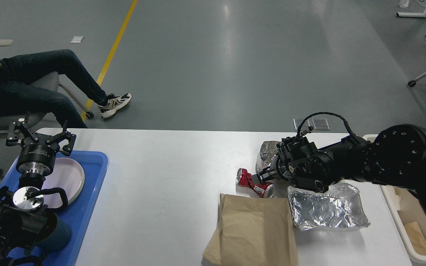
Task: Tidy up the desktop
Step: 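Lower the right gripper and grasp the crumpled paper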
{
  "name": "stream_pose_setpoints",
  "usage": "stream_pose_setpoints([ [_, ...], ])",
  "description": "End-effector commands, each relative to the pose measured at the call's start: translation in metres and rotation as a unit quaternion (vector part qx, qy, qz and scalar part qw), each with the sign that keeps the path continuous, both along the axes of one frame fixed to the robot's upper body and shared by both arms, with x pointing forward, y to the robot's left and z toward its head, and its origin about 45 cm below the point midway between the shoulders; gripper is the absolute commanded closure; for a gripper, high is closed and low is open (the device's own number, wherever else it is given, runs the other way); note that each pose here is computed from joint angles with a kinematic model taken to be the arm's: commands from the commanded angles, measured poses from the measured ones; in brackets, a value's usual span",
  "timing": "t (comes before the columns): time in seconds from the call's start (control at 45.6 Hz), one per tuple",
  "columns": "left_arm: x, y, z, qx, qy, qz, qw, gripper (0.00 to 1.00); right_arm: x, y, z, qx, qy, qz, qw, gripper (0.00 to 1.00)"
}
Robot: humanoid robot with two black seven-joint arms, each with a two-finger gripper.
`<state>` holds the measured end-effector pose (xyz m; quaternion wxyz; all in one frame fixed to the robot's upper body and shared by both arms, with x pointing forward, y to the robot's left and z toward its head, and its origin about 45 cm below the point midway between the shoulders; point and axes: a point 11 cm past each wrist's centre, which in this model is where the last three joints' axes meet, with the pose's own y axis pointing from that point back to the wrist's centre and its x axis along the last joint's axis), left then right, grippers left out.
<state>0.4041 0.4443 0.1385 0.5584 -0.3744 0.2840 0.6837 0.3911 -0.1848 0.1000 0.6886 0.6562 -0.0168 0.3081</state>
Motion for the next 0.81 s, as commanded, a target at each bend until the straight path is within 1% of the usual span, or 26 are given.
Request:
stream_pose_setpoints([
  [0.0,0.0,0.0,0.0,0.0,0.0,0.0,1.0,0.04,0.001,-0.001,-0.001,0.0,-0.002,-0.001,1.0,0.03],
  [0.351,0.0,0.0,0.0,0.0,0.0,0.0,1.0,0.04,0.004,-0.007,-0.006,-0.002,-0.01,-0.013,1.0,0.04],
  [0.46,0.0,0.0,0.0,0.0,0.0,0.0,1.0,0.04,0.004,-0.008,-0.008,0.002,-0.016,-0.014,1.0,0.17],
  [0.591,0.0,0.0,0.0,0.0,0.0,0.0,1.0,0.04,0.003,-0.008,-0.01,0.004,-0.018,-0.014,1.0,0.18],
  [0.657,0.0,0.0,0.0,0.0,0.0,0.0,1.0,0.04,0.003,-0.008,-0.011,0.004,-0.018,-0.014,1.0,0.22],
  [0.789,0.0,0.0,0.0,0.0,0.0,0.0,1.0,0.04,0.001,-0.01,-0.013,0.004,-0.018,-0.016,1.0,0.29],
])
